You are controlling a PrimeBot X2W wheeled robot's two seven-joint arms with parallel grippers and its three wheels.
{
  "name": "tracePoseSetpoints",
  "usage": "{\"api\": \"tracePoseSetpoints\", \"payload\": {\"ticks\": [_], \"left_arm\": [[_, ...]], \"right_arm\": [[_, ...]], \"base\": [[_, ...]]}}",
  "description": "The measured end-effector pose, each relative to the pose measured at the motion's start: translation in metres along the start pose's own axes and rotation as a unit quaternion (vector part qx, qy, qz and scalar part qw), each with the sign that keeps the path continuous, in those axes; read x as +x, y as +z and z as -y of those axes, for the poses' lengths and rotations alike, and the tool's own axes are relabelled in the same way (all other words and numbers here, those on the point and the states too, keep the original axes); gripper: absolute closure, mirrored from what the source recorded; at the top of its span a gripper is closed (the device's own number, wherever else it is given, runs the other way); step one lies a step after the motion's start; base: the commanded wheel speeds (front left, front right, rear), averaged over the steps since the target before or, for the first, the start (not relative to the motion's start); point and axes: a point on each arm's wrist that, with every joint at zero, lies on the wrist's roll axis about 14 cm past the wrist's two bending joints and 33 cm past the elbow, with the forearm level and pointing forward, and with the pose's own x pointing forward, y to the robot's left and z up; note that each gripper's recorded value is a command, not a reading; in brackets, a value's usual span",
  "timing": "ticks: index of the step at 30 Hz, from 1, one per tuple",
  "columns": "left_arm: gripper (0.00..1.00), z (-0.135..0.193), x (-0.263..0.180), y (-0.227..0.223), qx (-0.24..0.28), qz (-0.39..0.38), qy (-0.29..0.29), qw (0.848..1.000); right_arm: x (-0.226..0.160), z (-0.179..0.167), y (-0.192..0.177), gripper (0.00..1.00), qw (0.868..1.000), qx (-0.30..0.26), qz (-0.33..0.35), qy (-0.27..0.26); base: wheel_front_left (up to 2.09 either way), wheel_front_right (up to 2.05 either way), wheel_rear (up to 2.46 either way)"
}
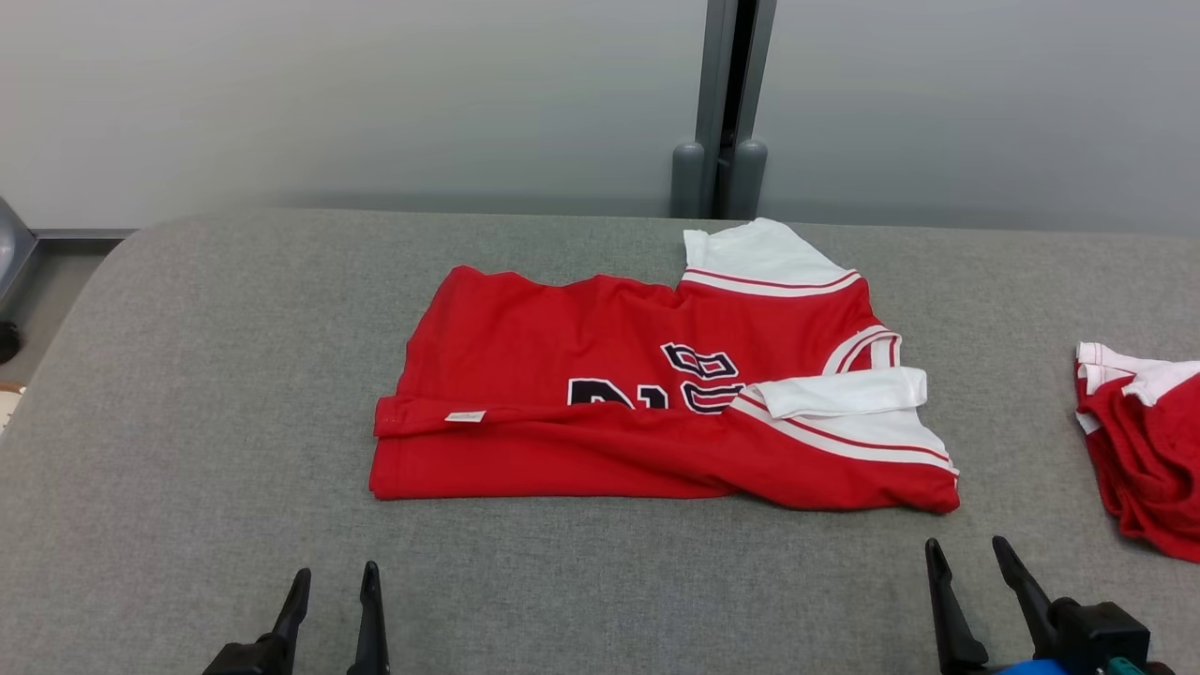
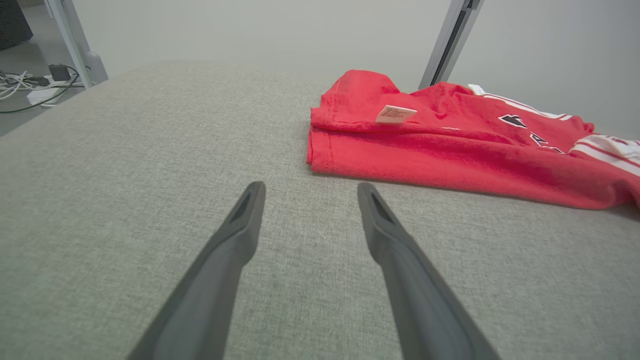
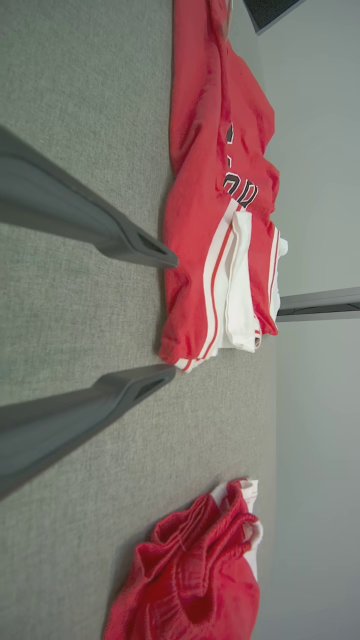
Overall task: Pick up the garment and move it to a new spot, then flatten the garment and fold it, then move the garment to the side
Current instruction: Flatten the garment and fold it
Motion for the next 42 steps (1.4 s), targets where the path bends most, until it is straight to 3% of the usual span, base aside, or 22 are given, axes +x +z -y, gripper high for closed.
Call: {"api": "tracePoseSetpoints", "payload": {"ticks": [14,24,25,26,27,29,42], "left_arm": [[0.00,0.012,0.037,-0.009,0.001,-0.026,-0.024,0.999],[0.00,0.003,0.047,-0.010,0.007,-0.029,-0.015,0.999],[0.00,0.003,0.049,-0.008,0.007,-0.026,-0.016,1.000],[0.00,0.003,0.050,-0.007,0.008,-0.024,-0.015,1.000],[0.00,0.002,0.051,-0.006,0.007,-0.024,-0.014,1.000],[0.00,0.002,0.053,-0.005,0.007,-0.021,-0.015,1.000],[0.00,0.006,0.080,-0.007,-0.004,-0.029,-0.020,0.999]], "right_arm": [[0.059,0.021,-0.006,0.00,0.999,0.016,-0.014,-0.033],[0.065,0.016,-0.050,0.00,0.996,0.024,-0.081,-0.029],[0.066,0.015,-0.052,0.23,0.996,0.025,-0.085,-0.029],[0.066,0.016,-0.053,0.56,0.995,0.027,-0.087,-0.030],[0.066,0.016,-0.053,0.56,0.995,0.029,-0.088,-0.031],[0.067,0.016,-0.054,1.00,0.995,0.031,-0.088,-0.032],[0.073,0.022,-0.048,1.00,0.995,0.044,-0.074,-0.042]], "base": [[0.00,0.00,0.00],[0.00,0.00,0.00],[0.00,0.00,0.00],[0.00,0.00,0.00],[0.00,0.00,0.00],[0.00,0.00,0.00],[0.00,0.00,0.00]]}}
